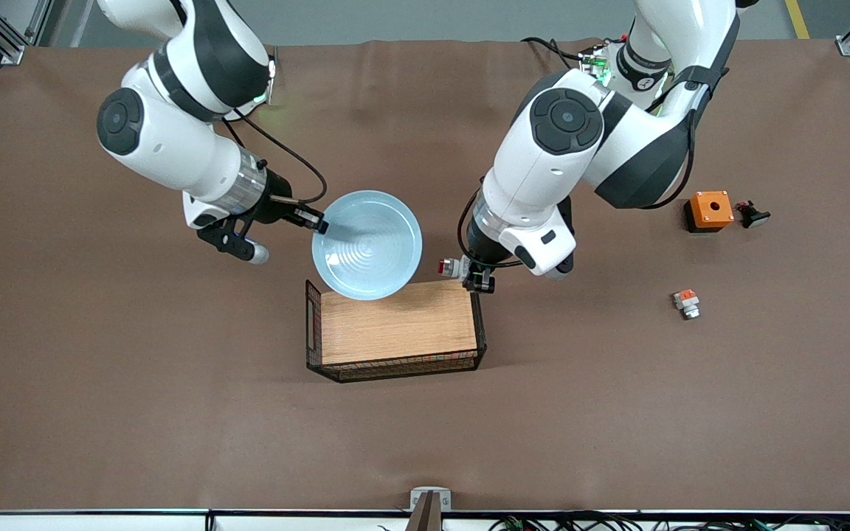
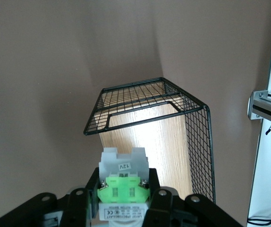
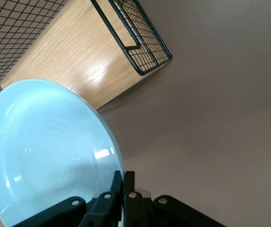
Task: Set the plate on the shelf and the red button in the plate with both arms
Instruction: 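Carry the blue plate with the right gripper over the wooden tray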
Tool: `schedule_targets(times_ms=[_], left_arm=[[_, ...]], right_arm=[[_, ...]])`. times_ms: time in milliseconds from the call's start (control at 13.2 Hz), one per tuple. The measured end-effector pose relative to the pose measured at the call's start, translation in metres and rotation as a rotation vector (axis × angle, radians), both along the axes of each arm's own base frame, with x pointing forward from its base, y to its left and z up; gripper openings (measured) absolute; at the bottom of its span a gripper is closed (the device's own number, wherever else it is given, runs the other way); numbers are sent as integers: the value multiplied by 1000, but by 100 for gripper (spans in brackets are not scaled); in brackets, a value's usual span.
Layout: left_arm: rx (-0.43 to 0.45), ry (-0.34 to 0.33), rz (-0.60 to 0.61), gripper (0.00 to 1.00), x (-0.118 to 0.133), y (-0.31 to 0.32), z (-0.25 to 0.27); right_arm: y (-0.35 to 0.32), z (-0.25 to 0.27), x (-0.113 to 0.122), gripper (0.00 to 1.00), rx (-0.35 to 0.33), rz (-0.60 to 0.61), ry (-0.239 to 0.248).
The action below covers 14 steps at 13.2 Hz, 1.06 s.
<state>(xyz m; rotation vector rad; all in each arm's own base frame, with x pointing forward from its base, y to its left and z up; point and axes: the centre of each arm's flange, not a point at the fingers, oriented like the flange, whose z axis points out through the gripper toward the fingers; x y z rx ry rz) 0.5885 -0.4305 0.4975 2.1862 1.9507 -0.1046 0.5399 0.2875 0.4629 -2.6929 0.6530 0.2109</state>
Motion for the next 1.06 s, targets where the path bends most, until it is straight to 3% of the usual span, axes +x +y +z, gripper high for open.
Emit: schedule_targets(times_ms=[1065], left_arm=[[0,1,-10,41,-4,-6,0]], right_arm=[[24,-70,30,4,-10,-63,-115]])
